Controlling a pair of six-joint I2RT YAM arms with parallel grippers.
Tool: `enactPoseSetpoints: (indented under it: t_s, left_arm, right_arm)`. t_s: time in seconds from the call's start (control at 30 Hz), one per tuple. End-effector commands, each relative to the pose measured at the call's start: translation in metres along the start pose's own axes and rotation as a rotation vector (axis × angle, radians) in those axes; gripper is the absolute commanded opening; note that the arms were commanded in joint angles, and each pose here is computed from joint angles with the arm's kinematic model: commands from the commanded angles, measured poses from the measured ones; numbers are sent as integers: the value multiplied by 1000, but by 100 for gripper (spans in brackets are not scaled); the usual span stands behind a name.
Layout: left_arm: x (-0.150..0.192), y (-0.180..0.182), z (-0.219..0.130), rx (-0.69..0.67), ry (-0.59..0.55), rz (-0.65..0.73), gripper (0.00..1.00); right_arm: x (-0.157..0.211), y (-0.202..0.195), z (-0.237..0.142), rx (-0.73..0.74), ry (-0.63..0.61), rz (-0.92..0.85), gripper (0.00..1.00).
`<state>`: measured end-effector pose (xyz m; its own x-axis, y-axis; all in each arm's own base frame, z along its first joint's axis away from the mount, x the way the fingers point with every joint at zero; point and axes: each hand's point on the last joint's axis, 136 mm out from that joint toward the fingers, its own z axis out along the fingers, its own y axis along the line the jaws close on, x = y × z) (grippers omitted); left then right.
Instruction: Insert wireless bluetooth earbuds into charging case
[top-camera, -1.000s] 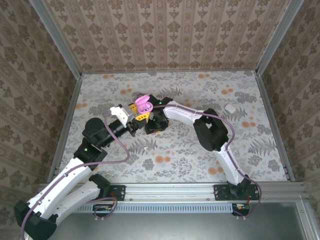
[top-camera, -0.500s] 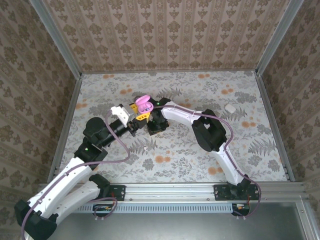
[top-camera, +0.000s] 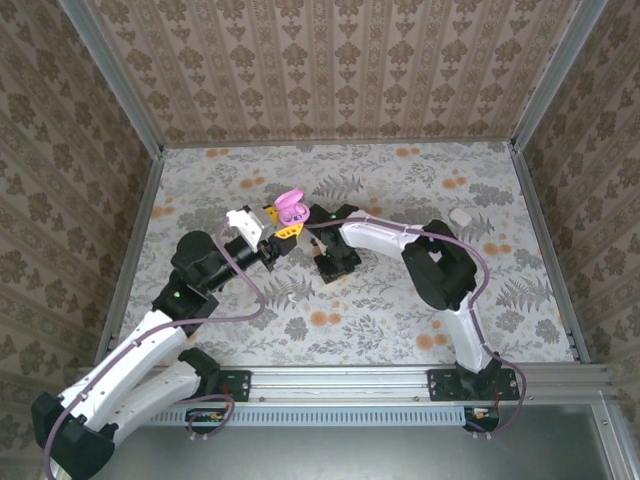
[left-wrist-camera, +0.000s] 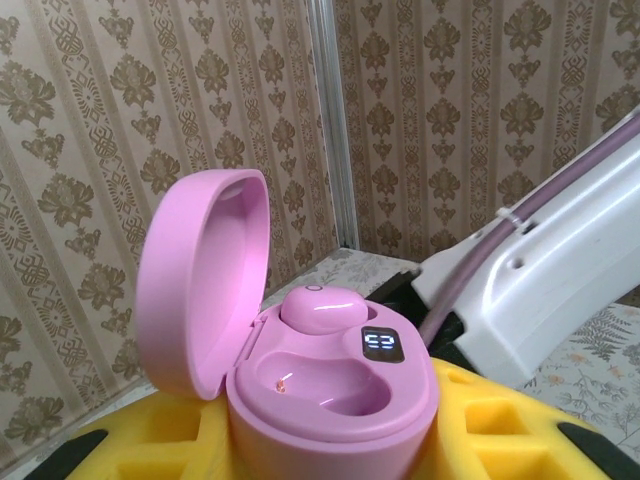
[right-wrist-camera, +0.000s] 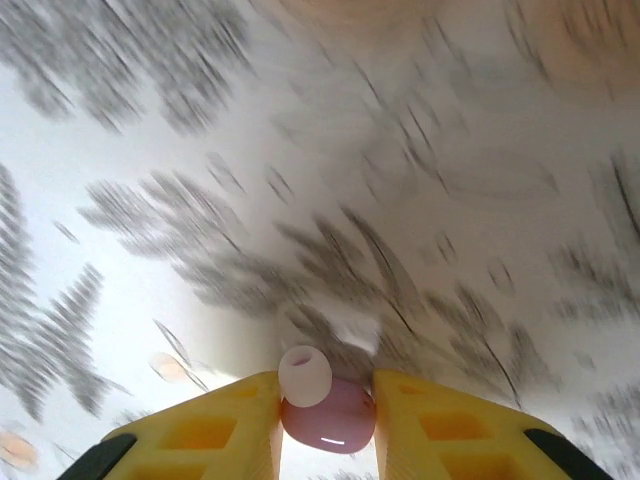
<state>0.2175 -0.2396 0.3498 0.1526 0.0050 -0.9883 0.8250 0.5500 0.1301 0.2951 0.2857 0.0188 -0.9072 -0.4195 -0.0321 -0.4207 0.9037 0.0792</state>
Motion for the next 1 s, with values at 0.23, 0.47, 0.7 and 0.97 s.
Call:
enactPoseSetpoints:
  t_s: [0.23,0.47,0.7,0.97]
  left_arm:
    - [-32,2,5,15,-88,22,34]
    - [-34,1,7,22,-91,26,34]
    - [-30,2,5,12,-79,31,34]
    - [-27,3,9,14,-73,34,34]
  right_arm:
    - [52,-47,-15,57,6,47,32]
    - [48,-53,-19,45,-19,80,42]
    - [51,-70,-39,82,-126,258,48]
    - [46,-45,-55,-136,-264,418,46]
